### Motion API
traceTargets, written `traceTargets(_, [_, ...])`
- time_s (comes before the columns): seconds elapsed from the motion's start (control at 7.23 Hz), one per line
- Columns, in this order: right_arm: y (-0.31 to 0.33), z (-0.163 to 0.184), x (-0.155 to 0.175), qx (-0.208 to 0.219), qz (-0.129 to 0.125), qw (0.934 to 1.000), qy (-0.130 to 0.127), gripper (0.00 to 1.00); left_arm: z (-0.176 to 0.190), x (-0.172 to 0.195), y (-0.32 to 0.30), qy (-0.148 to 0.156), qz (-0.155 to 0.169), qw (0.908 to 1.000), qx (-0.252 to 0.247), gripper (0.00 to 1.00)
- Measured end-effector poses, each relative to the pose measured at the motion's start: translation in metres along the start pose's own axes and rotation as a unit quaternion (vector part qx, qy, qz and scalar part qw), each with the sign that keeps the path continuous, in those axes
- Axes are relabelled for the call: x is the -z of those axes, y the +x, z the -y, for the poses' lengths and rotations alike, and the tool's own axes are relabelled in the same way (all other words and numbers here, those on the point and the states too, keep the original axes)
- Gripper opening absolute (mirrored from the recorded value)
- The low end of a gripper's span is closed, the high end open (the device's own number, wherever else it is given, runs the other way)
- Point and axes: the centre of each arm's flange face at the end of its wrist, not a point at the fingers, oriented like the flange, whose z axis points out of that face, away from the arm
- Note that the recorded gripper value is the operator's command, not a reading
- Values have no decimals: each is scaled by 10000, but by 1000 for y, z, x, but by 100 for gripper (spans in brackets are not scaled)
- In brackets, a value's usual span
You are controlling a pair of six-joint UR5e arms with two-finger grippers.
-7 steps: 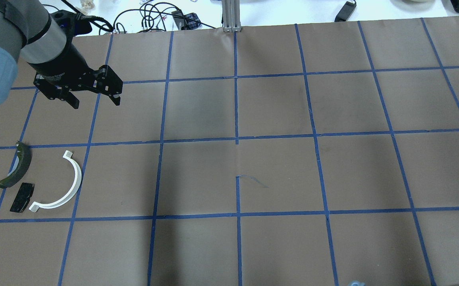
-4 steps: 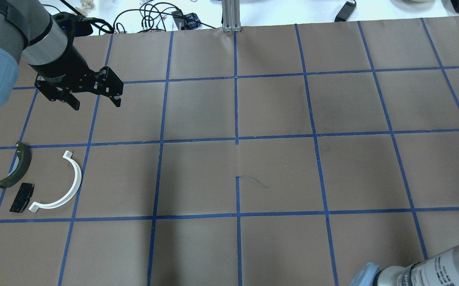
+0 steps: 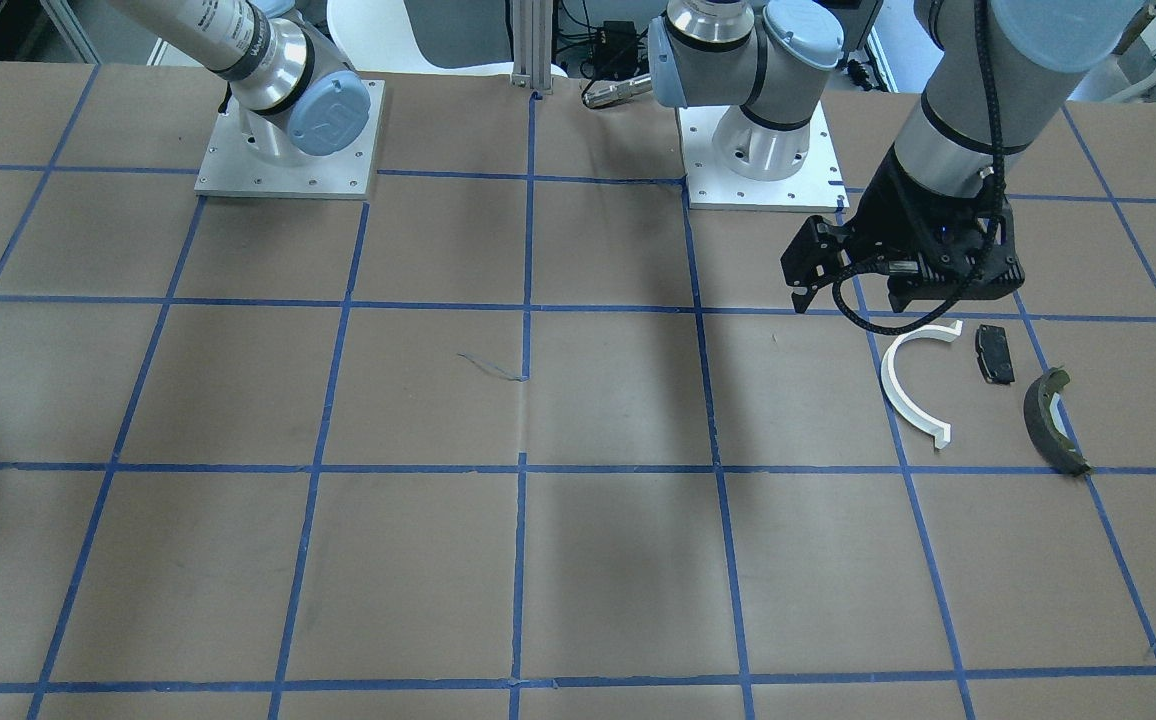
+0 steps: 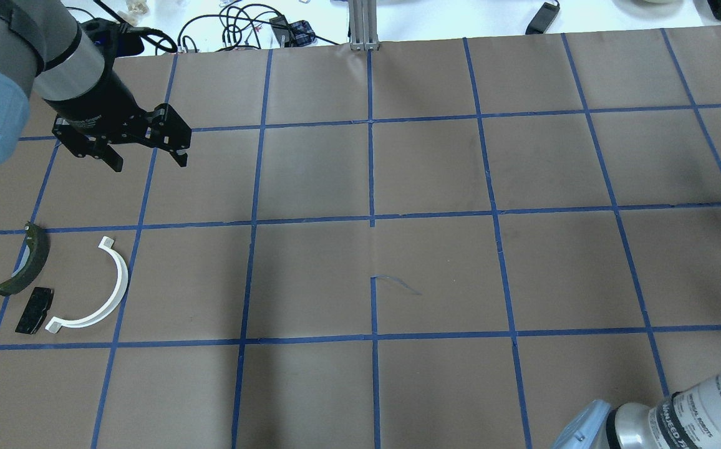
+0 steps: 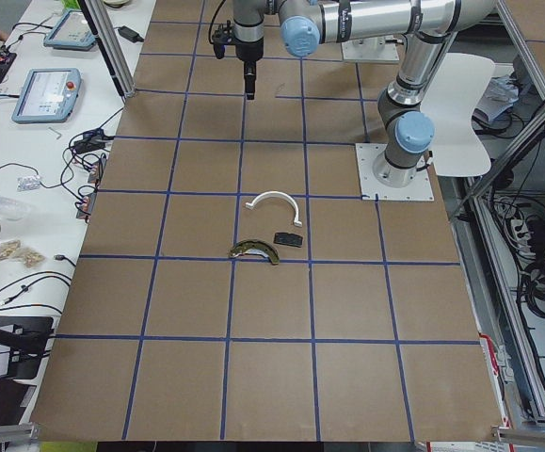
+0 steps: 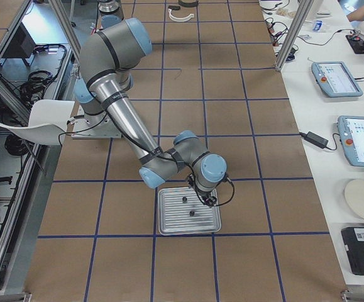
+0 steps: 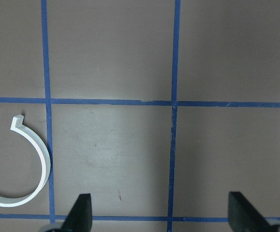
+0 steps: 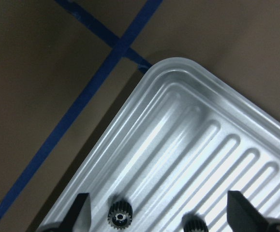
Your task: Place bearing gear from tray to pile
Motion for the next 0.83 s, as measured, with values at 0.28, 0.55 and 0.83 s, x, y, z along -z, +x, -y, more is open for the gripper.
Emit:
traceTargets(0.28, [-12,-20,-29,-260,-18,9996,57,100,1,0,-1,-2,23,10000,1,100])
traceTargets(0.55, [-16,-31,-37,-93,-78,9999,-8,94,1,-1,-1,-15,25,10000,2,100])
traceTargets(0.83, [-19,-34,-37,15,-77,9999,-106,84,1,-2,-1,-17,25,10000,3,100])
